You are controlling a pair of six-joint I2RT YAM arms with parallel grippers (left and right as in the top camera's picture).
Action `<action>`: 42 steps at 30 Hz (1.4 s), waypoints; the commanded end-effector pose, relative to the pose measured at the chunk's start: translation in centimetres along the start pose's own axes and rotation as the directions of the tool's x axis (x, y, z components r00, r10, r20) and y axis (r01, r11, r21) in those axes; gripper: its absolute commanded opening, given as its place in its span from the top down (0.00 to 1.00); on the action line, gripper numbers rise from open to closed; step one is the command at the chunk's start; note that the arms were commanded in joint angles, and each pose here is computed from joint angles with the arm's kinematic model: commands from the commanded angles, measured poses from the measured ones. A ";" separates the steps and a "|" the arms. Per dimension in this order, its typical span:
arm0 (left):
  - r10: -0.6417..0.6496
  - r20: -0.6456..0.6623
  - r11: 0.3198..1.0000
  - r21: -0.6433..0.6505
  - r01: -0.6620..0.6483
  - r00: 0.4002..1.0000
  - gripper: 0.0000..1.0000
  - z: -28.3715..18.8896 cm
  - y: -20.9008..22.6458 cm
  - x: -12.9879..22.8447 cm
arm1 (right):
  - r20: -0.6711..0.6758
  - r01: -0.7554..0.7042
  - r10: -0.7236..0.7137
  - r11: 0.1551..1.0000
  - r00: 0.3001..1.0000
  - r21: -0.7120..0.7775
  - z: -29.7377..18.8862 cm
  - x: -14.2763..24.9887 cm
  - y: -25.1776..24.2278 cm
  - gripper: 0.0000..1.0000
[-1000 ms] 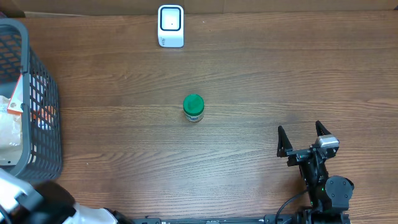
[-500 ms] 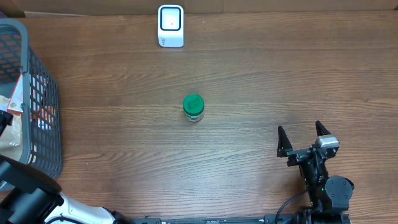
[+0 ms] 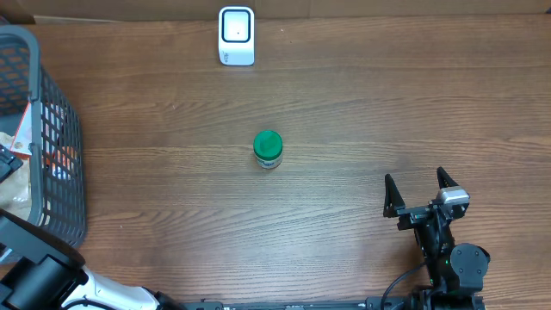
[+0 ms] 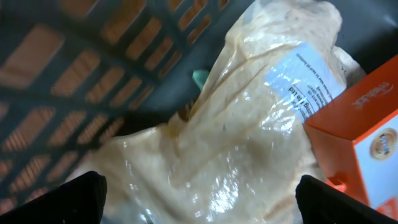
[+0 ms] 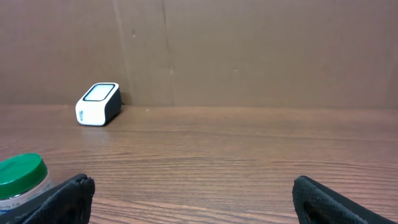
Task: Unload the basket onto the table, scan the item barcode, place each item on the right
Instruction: 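Reach the left gripper into the basket toward the paper bag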
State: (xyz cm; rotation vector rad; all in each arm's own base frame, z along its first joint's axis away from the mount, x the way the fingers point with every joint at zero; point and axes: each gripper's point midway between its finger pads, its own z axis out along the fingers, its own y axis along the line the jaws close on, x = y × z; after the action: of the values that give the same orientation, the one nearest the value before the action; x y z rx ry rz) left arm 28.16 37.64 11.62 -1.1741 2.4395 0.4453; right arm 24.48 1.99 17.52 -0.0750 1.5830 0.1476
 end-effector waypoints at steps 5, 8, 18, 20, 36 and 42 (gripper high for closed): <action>0.209 0.000 0.978 -0.014 -0.209 0.978 0.00 1.2 0.2 0.5 | 0.006 -0.001 0.001 1.000 1.000 -0.001 0.0 0.1 0.0 0.00; 0.222 -0.013 0.975 0.020 -0.222 0.975 0.00 2.0 -0.4 1.0 | 0.006 -0.001 0.001 1.000 1.000 -0.001 0.0 0.1 0.0 0.00; 0.244 -0.094 0.967 0.100 -0.235 0.965 0.03 5.2 -2.2 3.5 | 0.006 -0.001 0.001 1.000 1.000 -0.001 0.0 0.1 0.0 0.00; 0.244 -0.094 0.966 0.111 -0.234 0.965 0.07 5.3 -2.4 3.6 | 0.006 -0.001 0.001 1.000 1.000 -0.001 0.0 0.1 0.0 0.00; 0.236 -0.089 0.968 0.111 -0.226 0.968 0.56 4.2 -2.3 3.3 | 0.006 -0.001 0.001 1.000 1.000 -0.001 0.0 0.1 0.0 0.00; 0.228 -0.023 0.970 0.093 -0.225 0.973 0.64 1.4 -1.9 1.5 | 0.006 -0.001 0.001 1.000 1.000 -0.001 0.0 0.1 0.0 0.00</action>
State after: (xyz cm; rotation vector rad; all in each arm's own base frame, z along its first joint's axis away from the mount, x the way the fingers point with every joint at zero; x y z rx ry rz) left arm 28.79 36.09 6.29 -0.9003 2.6659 0.3392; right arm 24.48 1.99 17.51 -0.0752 1.5834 0.1473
